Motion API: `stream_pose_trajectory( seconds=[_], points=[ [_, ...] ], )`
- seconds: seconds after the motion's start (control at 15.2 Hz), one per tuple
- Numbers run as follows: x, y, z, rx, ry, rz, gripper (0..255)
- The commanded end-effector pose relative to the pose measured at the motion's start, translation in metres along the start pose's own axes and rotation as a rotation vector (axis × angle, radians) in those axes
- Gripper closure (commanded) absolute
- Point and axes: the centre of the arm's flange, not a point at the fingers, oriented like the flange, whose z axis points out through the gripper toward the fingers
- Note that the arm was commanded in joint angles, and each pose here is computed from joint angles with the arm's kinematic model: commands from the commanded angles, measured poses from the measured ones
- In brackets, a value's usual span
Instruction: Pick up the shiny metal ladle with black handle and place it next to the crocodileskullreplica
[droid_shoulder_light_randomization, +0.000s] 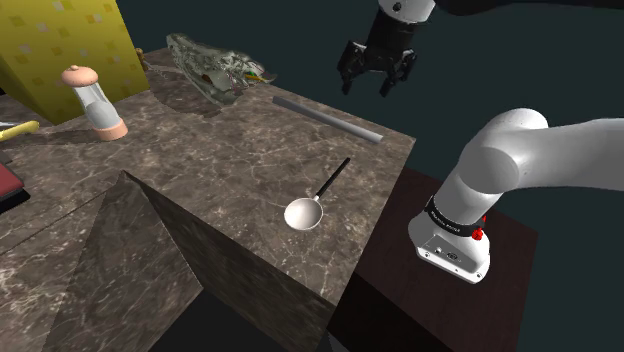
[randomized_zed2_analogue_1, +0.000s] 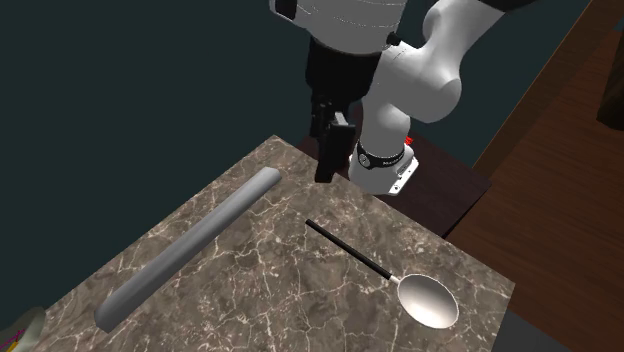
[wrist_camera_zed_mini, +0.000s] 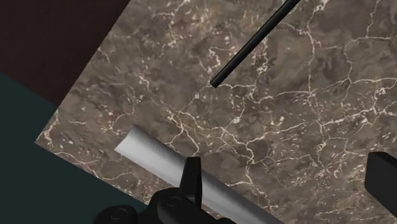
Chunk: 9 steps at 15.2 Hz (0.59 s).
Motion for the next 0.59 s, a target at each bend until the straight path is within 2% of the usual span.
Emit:
stream_pose_trajectory(
  seconds=[0.0,0.53],
  points=[
    [-0.019,-0.006,0.019,-0.015,0.004,0.106,0],
    [-0.082,-0.047,0.097,-0.075,0.014,0.491,0]
  ],
)
